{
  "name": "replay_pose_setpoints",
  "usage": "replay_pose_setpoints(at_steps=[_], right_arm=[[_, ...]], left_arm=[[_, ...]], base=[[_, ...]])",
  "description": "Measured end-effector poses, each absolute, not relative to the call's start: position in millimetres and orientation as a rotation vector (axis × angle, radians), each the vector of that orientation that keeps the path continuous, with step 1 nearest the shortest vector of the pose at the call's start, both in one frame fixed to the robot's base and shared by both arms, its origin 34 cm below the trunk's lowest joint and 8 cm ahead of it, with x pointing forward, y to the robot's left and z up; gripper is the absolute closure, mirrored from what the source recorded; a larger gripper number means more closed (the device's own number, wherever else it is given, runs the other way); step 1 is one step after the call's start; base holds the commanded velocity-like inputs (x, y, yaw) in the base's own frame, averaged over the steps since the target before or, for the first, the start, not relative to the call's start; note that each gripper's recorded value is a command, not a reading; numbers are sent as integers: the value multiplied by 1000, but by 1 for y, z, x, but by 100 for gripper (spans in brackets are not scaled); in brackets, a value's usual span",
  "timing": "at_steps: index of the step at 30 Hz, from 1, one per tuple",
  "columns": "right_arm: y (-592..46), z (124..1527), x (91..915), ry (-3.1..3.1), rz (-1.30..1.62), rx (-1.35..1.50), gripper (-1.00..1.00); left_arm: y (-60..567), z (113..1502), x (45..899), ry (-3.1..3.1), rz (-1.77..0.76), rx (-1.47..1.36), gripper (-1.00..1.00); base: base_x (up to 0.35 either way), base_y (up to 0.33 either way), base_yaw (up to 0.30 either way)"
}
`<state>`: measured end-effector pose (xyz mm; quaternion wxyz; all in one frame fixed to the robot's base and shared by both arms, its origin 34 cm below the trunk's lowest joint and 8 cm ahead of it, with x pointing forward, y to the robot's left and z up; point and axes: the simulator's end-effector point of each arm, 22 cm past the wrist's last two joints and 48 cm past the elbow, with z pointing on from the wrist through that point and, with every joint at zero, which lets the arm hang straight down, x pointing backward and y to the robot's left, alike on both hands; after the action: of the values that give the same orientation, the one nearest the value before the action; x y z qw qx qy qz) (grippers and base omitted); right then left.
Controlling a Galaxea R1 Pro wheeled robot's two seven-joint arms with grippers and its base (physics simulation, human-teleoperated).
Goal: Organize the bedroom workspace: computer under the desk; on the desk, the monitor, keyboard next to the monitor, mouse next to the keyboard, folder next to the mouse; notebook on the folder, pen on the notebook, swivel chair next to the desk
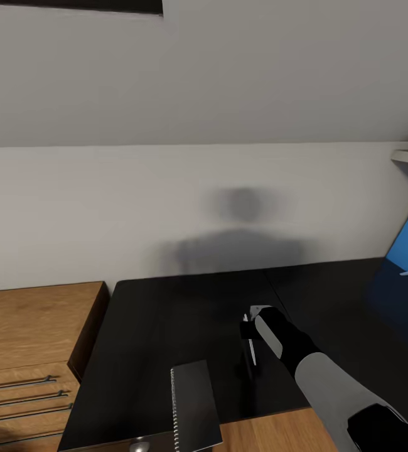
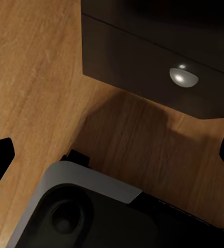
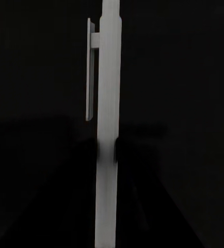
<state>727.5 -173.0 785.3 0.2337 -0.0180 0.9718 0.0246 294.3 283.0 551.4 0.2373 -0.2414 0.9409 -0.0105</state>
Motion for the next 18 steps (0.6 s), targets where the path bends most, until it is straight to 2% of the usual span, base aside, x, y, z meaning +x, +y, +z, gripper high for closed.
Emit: replay_pose_setpoints(at_steps=[18], right_arm=[[-173, 779, 728, 2669, 67, -49, 100]], left_arm=[[283, 545, 295, 2579, -30, -658, -100]], base=[[0, 0, 0]])
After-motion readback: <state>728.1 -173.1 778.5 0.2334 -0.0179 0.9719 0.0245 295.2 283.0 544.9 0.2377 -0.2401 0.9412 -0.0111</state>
